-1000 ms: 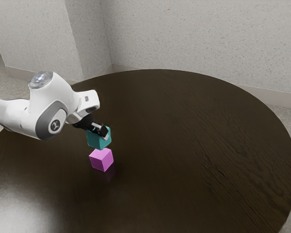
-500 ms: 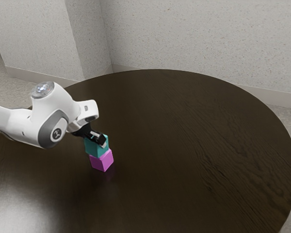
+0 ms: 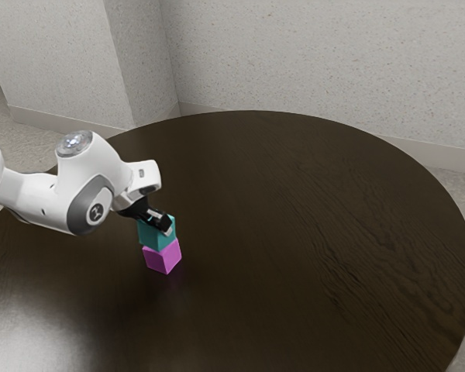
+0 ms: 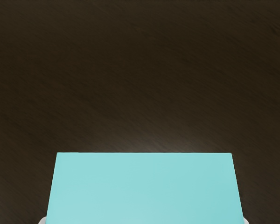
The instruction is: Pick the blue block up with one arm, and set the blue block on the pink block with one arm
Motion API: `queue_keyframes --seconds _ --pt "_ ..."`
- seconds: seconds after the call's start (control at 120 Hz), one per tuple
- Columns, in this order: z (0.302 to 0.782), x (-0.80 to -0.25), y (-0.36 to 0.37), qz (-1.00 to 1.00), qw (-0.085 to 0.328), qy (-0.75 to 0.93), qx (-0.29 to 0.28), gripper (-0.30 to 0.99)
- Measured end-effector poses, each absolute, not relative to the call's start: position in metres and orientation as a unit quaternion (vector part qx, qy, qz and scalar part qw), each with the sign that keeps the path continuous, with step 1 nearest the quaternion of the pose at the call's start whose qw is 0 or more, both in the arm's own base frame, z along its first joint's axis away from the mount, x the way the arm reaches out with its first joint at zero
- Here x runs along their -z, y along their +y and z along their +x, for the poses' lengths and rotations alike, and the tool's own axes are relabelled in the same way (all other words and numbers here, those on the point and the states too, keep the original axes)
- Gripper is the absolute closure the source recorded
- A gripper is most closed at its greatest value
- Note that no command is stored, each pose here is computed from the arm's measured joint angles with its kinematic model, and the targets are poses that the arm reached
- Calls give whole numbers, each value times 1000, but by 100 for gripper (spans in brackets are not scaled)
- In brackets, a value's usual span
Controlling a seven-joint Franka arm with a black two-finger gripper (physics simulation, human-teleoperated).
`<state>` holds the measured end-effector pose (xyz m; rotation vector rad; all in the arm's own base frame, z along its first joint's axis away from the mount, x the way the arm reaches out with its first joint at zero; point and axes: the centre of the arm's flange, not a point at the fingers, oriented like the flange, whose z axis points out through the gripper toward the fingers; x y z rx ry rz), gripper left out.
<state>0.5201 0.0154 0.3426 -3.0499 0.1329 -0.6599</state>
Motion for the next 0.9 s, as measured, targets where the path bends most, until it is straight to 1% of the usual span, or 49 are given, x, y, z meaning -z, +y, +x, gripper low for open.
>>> queue_keyframes --seconds 0.408,0.9 --pt "527 -345 28 -976 13 35 215 31" --pt "523 -345 7 -975 8 54 215 31"
